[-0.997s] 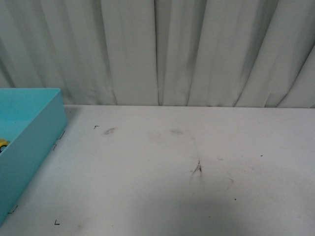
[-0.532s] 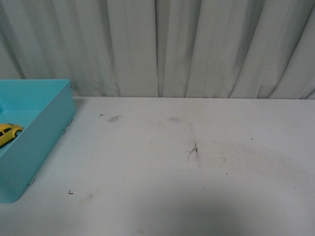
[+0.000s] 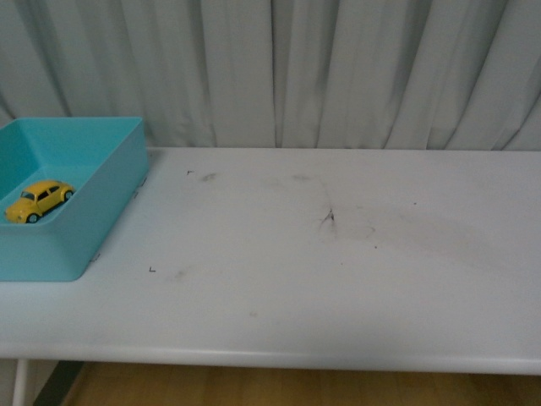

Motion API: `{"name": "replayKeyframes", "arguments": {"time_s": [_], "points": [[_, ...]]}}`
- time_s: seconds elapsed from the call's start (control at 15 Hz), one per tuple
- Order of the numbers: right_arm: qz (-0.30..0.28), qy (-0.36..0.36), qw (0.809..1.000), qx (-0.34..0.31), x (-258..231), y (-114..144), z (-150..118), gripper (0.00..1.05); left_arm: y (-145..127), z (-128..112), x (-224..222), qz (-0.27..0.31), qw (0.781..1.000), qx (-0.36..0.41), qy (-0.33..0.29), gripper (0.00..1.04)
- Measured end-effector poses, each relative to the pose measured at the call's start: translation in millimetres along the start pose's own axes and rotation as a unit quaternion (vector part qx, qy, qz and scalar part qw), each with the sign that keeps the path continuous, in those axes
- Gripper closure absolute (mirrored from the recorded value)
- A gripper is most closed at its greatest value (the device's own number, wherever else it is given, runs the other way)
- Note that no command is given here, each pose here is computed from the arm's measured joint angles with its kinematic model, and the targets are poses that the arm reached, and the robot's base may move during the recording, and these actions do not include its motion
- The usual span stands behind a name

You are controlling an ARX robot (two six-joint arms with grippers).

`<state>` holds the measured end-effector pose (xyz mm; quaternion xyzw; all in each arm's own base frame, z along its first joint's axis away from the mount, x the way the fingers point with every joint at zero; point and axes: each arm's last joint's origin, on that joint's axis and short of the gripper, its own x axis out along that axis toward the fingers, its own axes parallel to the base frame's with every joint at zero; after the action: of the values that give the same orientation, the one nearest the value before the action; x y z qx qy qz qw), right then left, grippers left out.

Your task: Wind up and store yellow beetle toy

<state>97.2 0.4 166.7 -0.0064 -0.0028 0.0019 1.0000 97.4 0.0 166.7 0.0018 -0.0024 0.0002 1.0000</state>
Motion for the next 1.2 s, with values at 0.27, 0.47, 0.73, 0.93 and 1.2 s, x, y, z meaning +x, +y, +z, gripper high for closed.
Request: {"name": "replayKeyframes", "arguments": {"time_s": [0.27,0.47,0.73,0.93,1.2], "points": [[0.000,0.001,1.000,0.000,0.0,0.0,-0.3,0.07,0.0,-0.4,0.0,0.000,1.000,0.000,0.002,0.07],[0.000,0.001,1.000,0.000,0.0,0.0,-0.2,0.07,0.0,-0.3,0.0,0.000,1.000,0.000,0.001,0.07],[0.000,0.002,1.000,0.000,0.0,0.0,-0.3,0.07,0.0,-0.3,0.0,0.000,1.000,0.000,0.002,0.07],[0.000,0.001,1.000,0.000,0.0,0.0,-0.1,0.07,0.0,-0.3,0.0,0.000,1.000,0.000,0.002,0.07],[0.000,0.001,1.000,0.000,0.0,0.0,-0.1,0.07,0.0,-0.3,0.0,0.000,1.000,0.000,0.002,0.07]]}}
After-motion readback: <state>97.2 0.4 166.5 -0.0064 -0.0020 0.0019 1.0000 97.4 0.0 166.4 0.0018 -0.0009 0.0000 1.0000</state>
